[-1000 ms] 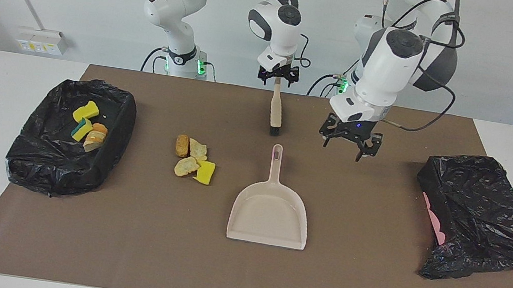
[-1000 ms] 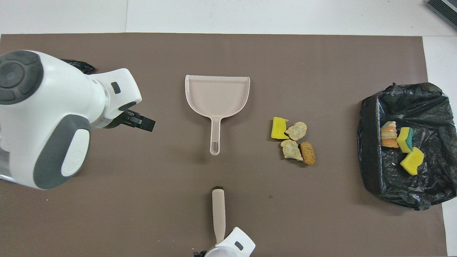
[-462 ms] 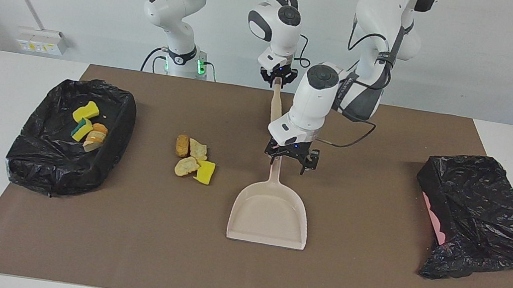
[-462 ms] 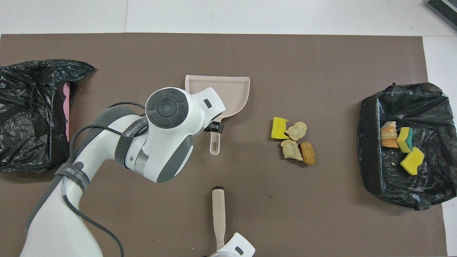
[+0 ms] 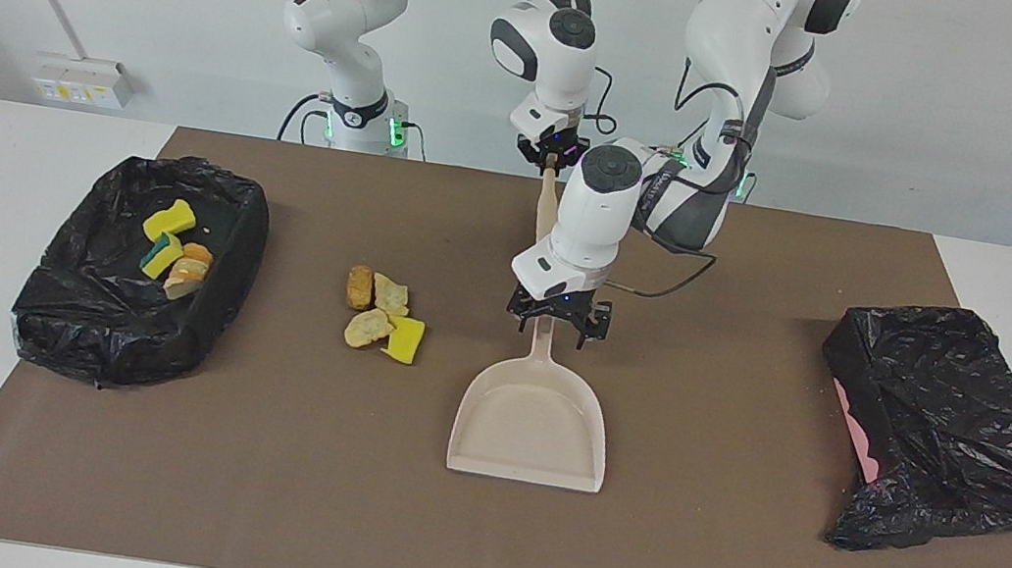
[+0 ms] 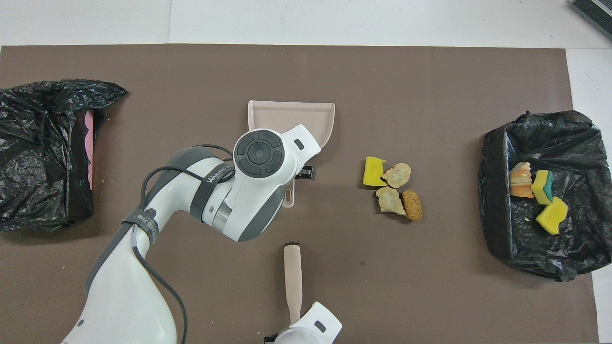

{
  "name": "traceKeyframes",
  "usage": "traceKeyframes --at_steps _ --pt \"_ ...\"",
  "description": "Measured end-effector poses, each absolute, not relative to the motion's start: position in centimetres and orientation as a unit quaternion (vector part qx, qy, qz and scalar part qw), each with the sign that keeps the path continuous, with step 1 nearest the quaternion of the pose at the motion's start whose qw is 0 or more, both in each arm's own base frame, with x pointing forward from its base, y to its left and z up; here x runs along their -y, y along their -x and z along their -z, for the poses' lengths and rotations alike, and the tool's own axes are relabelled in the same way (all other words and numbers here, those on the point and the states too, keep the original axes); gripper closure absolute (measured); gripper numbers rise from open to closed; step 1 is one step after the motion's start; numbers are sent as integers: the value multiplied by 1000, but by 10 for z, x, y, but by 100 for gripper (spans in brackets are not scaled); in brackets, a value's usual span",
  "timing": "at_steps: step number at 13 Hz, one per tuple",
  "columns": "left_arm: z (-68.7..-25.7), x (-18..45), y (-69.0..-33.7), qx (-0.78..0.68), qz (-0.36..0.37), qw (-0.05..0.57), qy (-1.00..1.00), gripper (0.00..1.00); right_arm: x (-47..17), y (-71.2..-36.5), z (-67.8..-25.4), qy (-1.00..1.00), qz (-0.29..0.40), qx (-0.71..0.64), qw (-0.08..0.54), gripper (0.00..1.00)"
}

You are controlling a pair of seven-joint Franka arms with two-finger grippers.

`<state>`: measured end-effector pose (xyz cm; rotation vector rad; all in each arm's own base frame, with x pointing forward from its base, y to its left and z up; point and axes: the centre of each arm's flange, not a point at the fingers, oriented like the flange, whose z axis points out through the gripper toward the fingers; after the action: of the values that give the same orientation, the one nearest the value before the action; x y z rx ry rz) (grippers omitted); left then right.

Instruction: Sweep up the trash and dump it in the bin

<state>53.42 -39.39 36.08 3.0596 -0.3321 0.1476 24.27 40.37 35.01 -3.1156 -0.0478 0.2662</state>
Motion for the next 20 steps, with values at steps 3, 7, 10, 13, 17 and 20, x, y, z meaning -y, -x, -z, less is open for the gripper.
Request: traceKeyframes --at_steps 3,7,10,13,17,20 --pt "-357 394 -536 104 -49 30 -993 6 -350 -280 -393 995 -97 21 -6 74" --pt "-356 395 -535 105 -48 30 -993 42 -257 -335 -427 996 -77 13 -43 74" --pt "-357 394 -536 106 -49 30 -993 68 -186 -376 -422 994 -65 9 -84 74" --pt "-358 389 -540 130 -51 26 -990 68 -114 -405 -410 991 -84 20 -105 74" --pt "-378 362 -554 233 -59 -24 -970 68 -82 -411 -383 985 -123 47 -111 74" --pt "-388 341 -559 341 -41 -40 -938 68 -96 -413 -352 981 -143 69 -113 74"
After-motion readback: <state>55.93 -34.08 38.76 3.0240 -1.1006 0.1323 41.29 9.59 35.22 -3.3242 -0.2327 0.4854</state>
